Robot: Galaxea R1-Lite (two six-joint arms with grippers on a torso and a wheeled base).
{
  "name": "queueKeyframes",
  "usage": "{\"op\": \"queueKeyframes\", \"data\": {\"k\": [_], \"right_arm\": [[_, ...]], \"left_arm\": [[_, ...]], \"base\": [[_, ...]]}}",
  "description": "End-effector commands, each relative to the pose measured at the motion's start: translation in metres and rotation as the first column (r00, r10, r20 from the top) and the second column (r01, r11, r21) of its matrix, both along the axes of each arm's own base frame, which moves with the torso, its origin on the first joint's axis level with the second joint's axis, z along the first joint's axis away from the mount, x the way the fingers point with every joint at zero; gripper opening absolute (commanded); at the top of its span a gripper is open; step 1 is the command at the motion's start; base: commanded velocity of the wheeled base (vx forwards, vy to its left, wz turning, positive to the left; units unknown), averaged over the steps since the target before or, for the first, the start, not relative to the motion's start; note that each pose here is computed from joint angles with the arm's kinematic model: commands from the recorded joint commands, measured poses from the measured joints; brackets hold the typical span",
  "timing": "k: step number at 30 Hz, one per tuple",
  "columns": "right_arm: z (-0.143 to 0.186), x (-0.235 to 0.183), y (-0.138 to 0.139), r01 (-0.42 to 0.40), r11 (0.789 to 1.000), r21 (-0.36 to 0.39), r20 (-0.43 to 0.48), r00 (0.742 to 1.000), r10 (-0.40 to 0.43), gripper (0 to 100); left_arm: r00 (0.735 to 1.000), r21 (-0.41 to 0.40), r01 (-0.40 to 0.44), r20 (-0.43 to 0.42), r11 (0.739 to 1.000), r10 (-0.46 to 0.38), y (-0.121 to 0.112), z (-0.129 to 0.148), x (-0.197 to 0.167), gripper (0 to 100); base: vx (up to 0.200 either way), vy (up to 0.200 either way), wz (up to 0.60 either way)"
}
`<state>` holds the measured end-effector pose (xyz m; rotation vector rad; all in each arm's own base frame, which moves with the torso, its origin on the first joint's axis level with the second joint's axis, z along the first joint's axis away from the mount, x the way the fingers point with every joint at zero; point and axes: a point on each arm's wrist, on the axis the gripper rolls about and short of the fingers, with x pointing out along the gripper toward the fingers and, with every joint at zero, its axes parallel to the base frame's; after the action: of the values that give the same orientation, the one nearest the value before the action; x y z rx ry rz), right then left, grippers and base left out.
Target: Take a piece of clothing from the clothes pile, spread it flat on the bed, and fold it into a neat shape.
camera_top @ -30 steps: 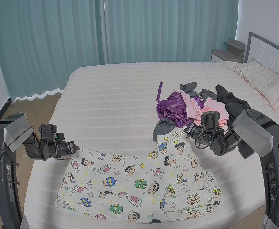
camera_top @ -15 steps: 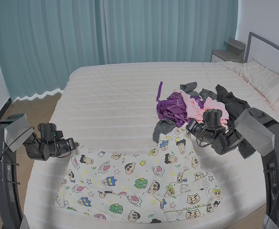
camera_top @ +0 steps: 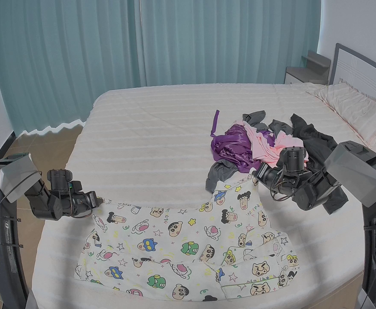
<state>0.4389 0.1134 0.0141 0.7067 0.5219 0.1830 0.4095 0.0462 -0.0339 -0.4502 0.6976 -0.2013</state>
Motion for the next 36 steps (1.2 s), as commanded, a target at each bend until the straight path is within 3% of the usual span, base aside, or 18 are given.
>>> {"op": "queueKeyframes", "data": {"k": [1, 10, 18, 22, 27, 33, 36], "right_arm": [[0.023, -0.023, 0.000, -0.043, 0.999, 0.013, 0.026, 0.999, 0.042, 0], [0.024, -0.066, -0.003, -0.135, 0.991, 0.005, 0.031, 0.990, 0.135, 0], [0.023, -0.105, -0.013, -0.209, 0.978, -0.011, 0.035, 0.977, 0.209, 0], [0.021, -0.138, -0.021, -0.282, 0.959, -0.012, 0.027, 0.959, 0.282, 0], [0.006, -0.166, -0.031, -0.343, 0.937, -0.068, -0.009, 0.939, 0.344, 0], [-0.009, -0.192, -0.040, -0.401, 0.909, -0.112, -0.071, 0.916, 0.396, 0], [-0.012, -0.195, -0.042, -0.406, 0.906, -0.120, -0.085, 0.913, 0.398, 0]], "left_arm": [[1.000, 0.009, -0.012, 0.023, 1.000, 0.012, 0.007, 0.018, -0.019, 0], [0.994, 0.030, -0.023, 0.105, 0.999, 0.020, 0.008, 0.012, -0.052, 0], [0.997, 0.059, 0.008, 0.082, 0.998, -0.013, 0.006, 0.011, -0.076, 0], [0.995, 0.052, 0.030, 0.098, 0.998, -0.035, 0.003, 0.011, -0.090, 0], [0.993, 0.052, 0.027, 0.111, 0.998, -0.033, 0.002, 0.009, -0.105, 0], [0.996, 0.038, 0.041, 0.075, 0.998, -0.044, -0.002, 0.003, -0.122, 0], [0.997, 0.035, 0.047, 0.065, 0.998, -0.049, -0.003, 0.001, -0.126, 0]], "base": [[0.000, 0.000, 0.00], [0.000, 0.000, 0.00], [0.000, 0.000, 0.00], [0.000, 0.000, 0.00], [0.000, 0.000, 0.00], [0.000, 0.000, 0.00], [0.000, 0.000, 0.00]]}}
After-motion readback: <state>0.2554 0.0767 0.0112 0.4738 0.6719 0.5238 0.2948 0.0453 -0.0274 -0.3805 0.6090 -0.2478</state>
